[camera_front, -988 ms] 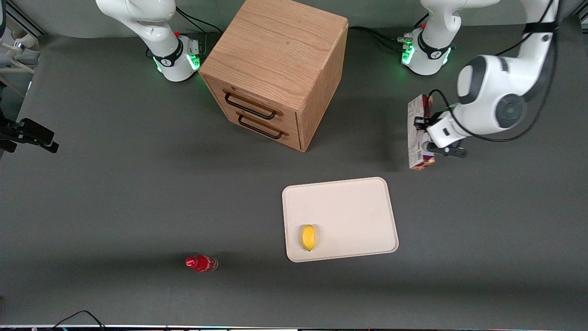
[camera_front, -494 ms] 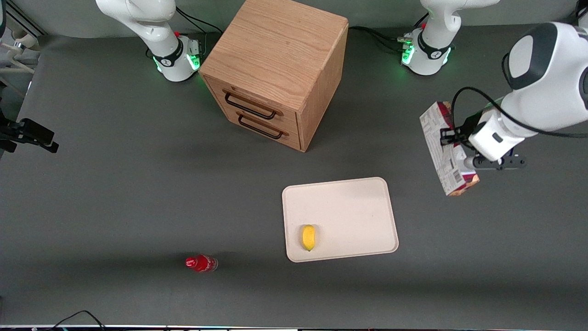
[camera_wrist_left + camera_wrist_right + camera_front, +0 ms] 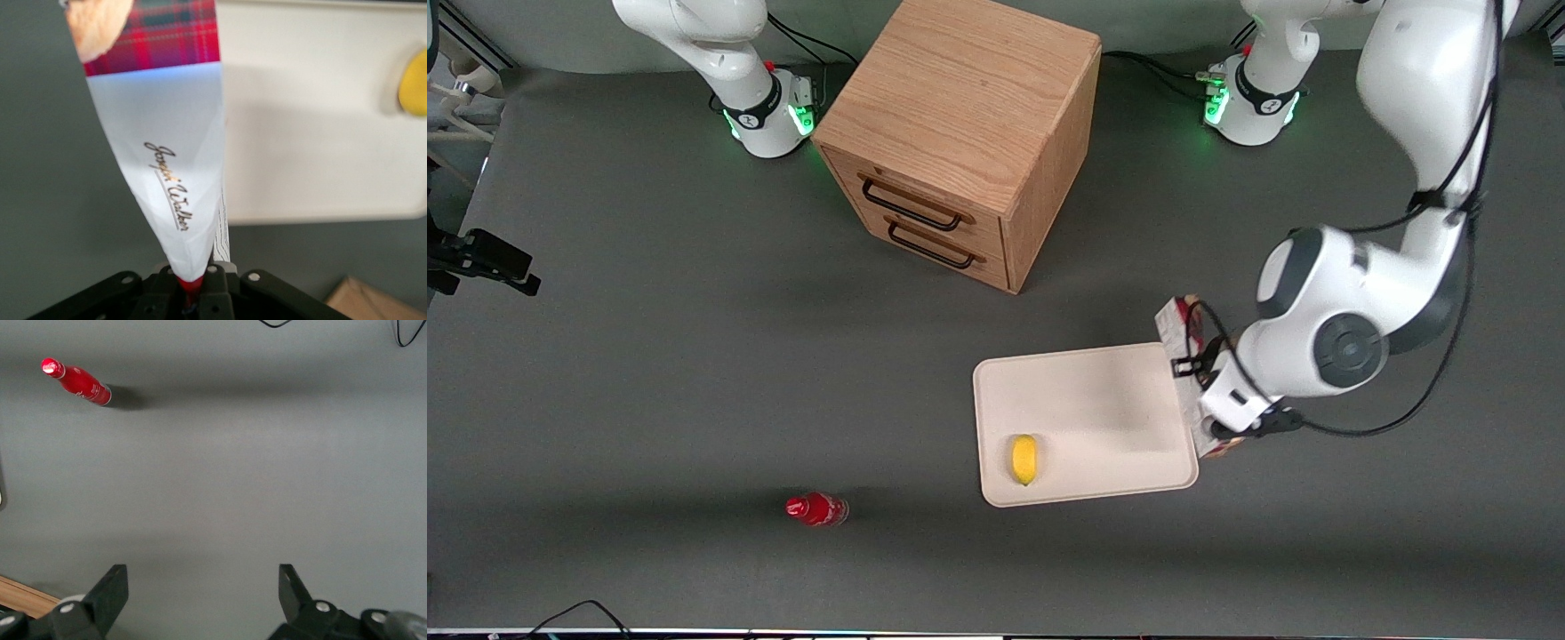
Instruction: Place red cookie box on tray
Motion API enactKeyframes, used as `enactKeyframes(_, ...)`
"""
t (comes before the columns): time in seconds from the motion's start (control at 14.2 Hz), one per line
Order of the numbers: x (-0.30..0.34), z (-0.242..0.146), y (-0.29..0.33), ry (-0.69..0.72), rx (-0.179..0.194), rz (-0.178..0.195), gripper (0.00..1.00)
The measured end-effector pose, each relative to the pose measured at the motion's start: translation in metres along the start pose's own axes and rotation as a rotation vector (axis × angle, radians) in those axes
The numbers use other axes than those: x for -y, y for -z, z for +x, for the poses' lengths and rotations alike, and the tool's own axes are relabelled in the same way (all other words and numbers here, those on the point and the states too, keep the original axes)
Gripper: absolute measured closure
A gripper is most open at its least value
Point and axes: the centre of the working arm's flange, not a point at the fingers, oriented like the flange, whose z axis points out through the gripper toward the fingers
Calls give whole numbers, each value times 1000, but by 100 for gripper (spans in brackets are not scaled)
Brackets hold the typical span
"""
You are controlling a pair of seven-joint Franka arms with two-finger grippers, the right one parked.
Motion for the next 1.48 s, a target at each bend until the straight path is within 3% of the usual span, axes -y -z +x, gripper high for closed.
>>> enactKeyframes(0.35, -6, 23, -79, -31, -18, 29, 95)
enactKeyframes(0.42, -6, 25, -85, -34, -23, 30, 90)
enactKeyframes(0.78, -2, 28, -81, -23, -24, 29, 37)
enactKeyframes(0.99, 24, 32, -32, 23, 27, 61, 4)
enactKeyframes(1.2, 46, 21, 45, 63, 49, 80, 0)
enactKeyframes(1.48, 108, -21, 146, 24, 136, 88, 0)
